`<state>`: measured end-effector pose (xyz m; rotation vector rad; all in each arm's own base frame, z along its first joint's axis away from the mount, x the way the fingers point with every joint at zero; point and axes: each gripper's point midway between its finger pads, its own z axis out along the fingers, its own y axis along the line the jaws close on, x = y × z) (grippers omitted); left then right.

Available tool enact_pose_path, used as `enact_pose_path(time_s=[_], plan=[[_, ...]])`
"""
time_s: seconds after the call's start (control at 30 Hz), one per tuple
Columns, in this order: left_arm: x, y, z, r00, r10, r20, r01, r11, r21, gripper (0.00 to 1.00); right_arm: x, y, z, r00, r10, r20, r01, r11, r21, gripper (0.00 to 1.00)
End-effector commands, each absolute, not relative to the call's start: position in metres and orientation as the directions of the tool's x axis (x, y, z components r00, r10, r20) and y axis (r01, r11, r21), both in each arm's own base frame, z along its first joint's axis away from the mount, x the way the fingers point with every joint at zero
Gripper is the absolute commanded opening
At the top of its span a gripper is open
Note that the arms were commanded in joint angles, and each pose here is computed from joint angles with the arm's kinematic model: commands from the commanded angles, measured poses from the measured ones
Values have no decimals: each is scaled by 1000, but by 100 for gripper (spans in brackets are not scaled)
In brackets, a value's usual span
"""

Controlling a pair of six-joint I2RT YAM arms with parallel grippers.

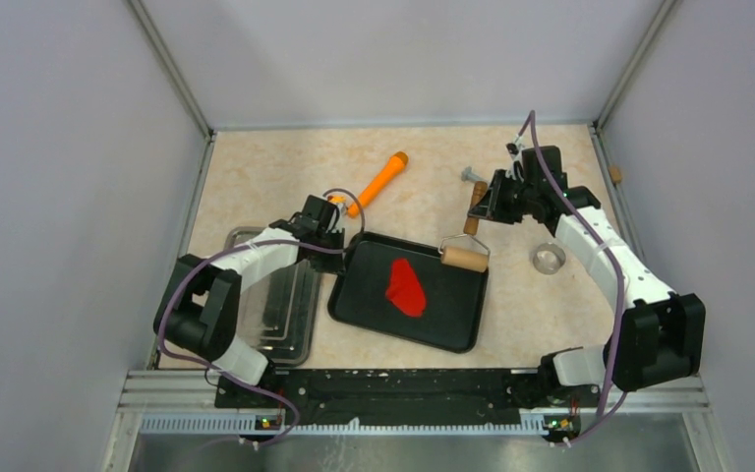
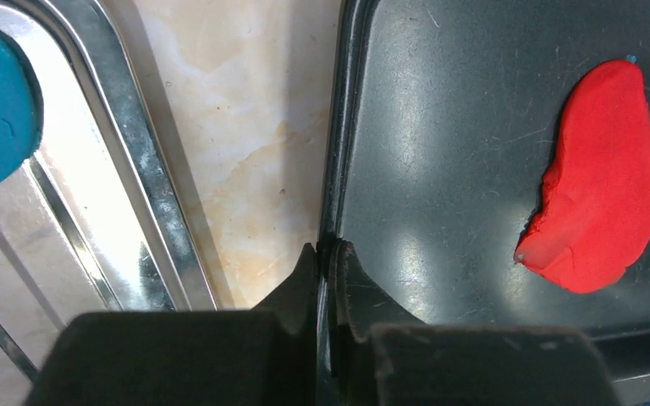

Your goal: Roll out the dumpling wrappers from the dough

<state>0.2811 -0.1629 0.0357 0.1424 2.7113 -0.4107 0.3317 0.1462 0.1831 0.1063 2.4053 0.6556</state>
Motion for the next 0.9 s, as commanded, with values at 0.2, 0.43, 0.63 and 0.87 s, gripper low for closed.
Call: enact_pose_path(time_s=[0.2, 0.43, 0.63, 0.87], plan=[[306, -178, 30, -904, 7, -427, 165, 928, -335, 26, 351, 146, 204, -748, 272, -606, -87, 865, 495, 0], [322, -161, 32, -900, -183, -395, -66, 954, -293, 0, 356, 141, 203, -744, 283, -605, -53, 877, 477, 0], [325, -187, 40, -903, -205, -378, -38, 913, -406, 0, 361, 135, 206, -730, 297, -616, -21, 891, 454, 0], [324, -185, 93, -874, 27, -485, 226, 907, -357, 49, 363, 135, 222, -705, 345, -620, 1, 874, 485, 0]])
